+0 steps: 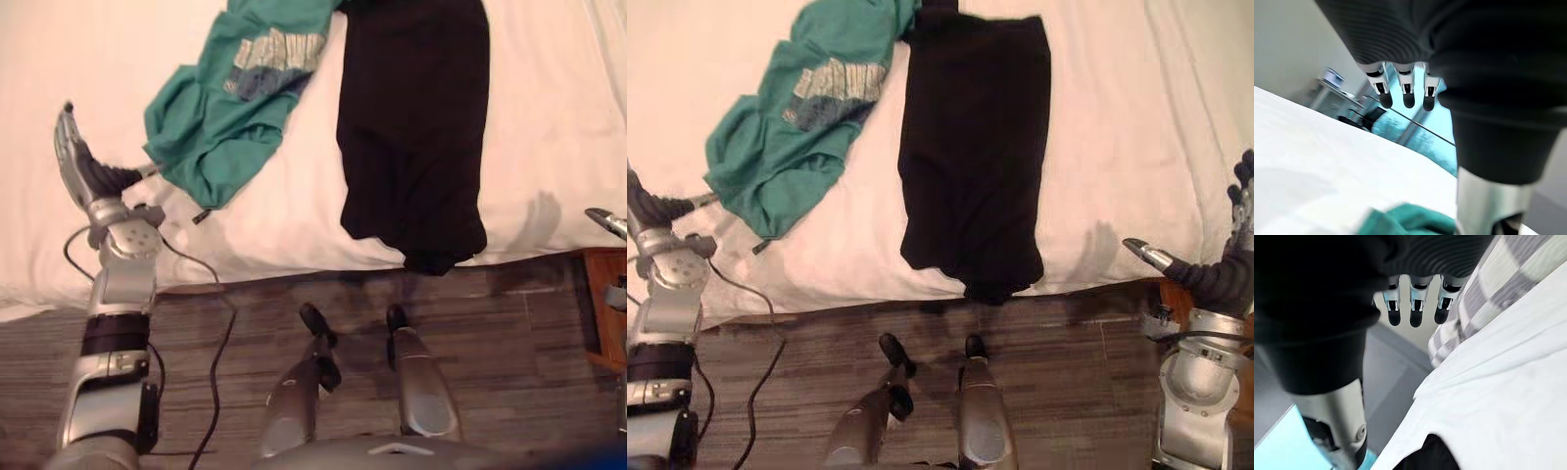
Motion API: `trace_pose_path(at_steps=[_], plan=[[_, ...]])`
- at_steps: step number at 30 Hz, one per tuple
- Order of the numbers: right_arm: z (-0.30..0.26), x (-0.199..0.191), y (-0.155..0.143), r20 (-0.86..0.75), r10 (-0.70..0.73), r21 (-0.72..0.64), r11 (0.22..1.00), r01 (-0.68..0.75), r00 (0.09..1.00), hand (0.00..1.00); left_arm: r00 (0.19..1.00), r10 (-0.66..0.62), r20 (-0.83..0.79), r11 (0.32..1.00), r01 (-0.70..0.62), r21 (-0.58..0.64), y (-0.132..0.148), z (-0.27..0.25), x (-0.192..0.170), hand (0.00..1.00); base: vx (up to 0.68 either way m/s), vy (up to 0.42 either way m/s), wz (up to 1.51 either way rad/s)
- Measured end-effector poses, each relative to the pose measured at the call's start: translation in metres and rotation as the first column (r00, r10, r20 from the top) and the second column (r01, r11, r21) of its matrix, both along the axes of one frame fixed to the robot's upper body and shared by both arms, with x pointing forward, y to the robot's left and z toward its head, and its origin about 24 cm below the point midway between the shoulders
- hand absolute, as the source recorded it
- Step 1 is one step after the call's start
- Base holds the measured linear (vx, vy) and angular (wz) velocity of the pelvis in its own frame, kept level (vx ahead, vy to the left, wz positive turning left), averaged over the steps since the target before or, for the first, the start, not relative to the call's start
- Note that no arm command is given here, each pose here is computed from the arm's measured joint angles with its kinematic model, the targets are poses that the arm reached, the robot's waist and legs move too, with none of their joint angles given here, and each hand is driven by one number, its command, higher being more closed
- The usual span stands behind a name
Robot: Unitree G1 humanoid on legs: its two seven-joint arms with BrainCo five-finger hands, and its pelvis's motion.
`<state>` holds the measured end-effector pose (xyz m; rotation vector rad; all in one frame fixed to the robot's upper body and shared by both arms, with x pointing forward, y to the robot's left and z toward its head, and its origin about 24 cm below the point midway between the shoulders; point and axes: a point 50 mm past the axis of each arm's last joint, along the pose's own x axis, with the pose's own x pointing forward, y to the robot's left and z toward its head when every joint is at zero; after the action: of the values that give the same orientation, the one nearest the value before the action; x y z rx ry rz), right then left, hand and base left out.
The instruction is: Tidy the bed and pick cloth on bed and put in laundry
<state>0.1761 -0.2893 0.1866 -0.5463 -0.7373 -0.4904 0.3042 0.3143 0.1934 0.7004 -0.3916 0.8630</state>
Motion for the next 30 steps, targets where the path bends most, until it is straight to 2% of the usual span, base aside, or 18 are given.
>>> trace_pose_path(at_steps=[5,11,14,21,22,24,30], plan=[[0.01,-0.002,0.009,0.038,0.07,-0.052,0.996,-0.068,0.997,0.0,0.998,0.004,0.068,1.0,-0.004,-0.002,-0.008,0.017,0.006,0.0,0.07,-0.032,-0.04],[0.011,-0.001,0.015,0.05,0.129,-0.037,0.991,-0.127,0.99,0.0,0.986,-0.047,0.163,0.998,0.052,-0.022,-0.026,0.051,0.02,0.0,0.05,-0.041,-0.02],[0.014,-0.003,0.019,0.066,0.151,-0.033,0.988,-0.149,0.986,0.0,0.984,-0.071,0.165,0.997,0.074,-0.011,-0.032,0.057,0.023,0.0,0.05,-0.023,-0.13],[0.016,0.001,0.036,0.108,0.293,0.012,0.955,-0.296,0.95,0.0,0.99,-0.097,0.099,0.995,0.097,0.003,-0.043,0.077,0.04,0.0,0.05,-0.066,-0.16],[0.017,0.002,0.036,0.118,0.309,0.026,0.949,-0.314,0.944,0.0,0.991,-0.087,0.102,0.996,0.086,0.014,-0.043,0.081,0.041,1.0,0.04,-0.054,-0.03],[0.019,0.002,0.038,0.133,0.332,0.037,0.94,-0.339,0.934,0.0,0.992,-0.085,0.091,0.996,0.08,0.049,-0.046,0.089,0.042,1.0,0.04,-0.063,0.02],[0.03,0.007,0.04,0.203,0.374,0.04,0.92,-0.389,0.905,0.0,0.995,-0.041,-0.096,0.969,0.063,0.239,-0.045,0.107,0.043,1.0,0.04,-0.034,-0.03]])
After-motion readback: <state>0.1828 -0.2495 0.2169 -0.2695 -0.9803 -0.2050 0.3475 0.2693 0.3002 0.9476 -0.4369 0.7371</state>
